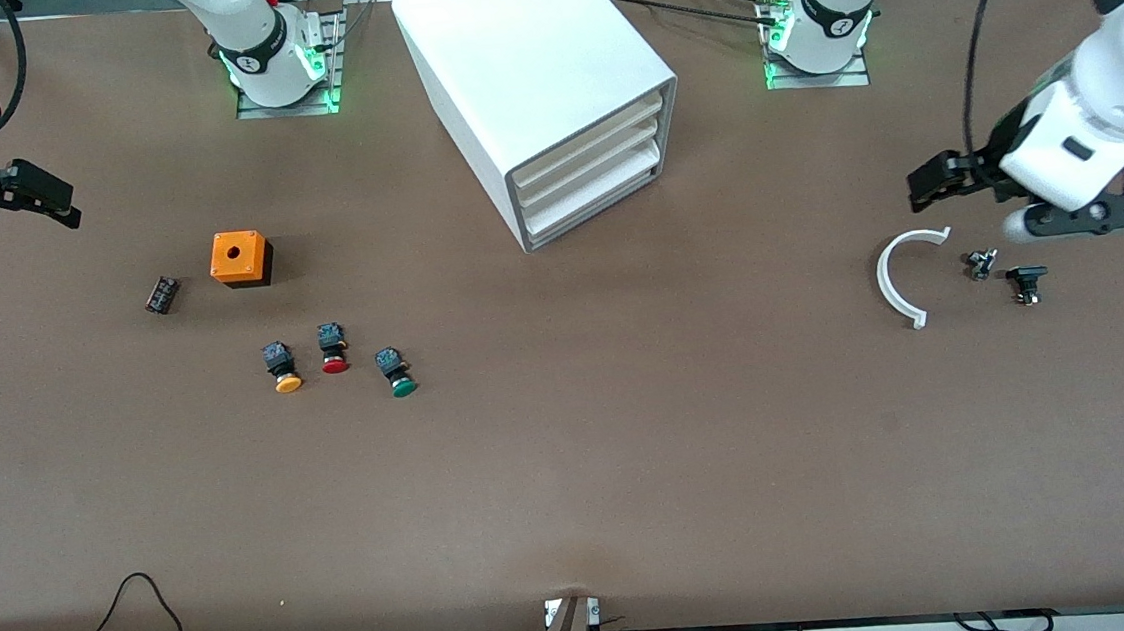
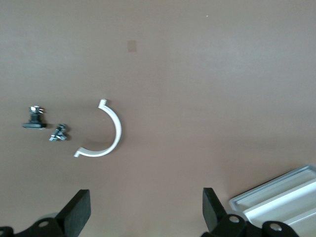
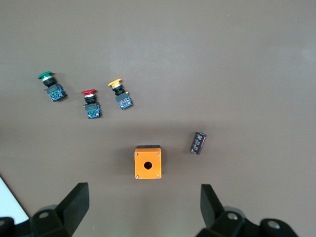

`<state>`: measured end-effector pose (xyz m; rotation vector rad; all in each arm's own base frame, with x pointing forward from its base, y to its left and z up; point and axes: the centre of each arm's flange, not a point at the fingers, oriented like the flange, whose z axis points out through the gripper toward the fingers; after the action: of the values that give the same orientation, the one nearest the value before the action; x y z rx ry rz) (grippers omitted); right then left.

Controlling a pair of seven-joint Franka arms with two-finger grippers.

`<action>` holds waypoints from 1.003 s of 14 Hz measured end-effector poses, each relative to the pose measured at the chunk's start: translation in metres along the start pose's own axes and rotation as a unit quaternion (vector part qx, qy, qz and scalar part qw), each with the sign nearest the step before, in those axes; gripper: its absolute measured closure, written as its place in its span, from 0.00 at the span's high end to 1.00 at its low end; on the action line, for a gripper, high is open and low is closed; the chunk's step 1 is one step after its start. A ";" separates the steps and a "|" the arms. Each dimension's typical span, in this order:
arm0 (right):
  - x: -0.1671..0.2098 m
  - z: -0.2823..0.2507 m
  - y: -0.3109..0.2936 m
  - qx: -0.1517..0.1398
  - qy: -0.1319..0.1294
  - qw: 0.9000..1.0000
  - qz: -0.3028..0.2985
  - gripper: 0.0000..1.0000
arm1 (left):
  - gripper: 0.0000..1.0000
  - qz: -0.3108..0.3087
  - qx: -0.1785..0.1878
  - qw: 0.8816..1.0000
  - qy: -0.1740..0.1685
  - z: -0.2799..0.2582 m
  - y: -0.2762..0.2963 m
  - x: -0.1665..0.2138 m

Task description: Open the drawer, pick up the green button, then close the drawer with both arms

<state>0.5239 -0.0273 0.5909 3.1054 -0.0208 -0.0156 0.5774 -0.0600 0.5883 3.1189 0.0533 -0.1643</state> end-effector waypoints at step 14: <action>0.003 0.006 0.002 0.000 -0.005 1.000 0.002 1.00 | 1.00 0.027 0.010 0.999 0.014 0.028 -0.043 -0.017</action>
<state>0.5270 -0.0294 0.5850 3.1050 -0.0267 -0.0322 0.5559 -0.0177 0.5614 3.1395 -0.0322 -0.1220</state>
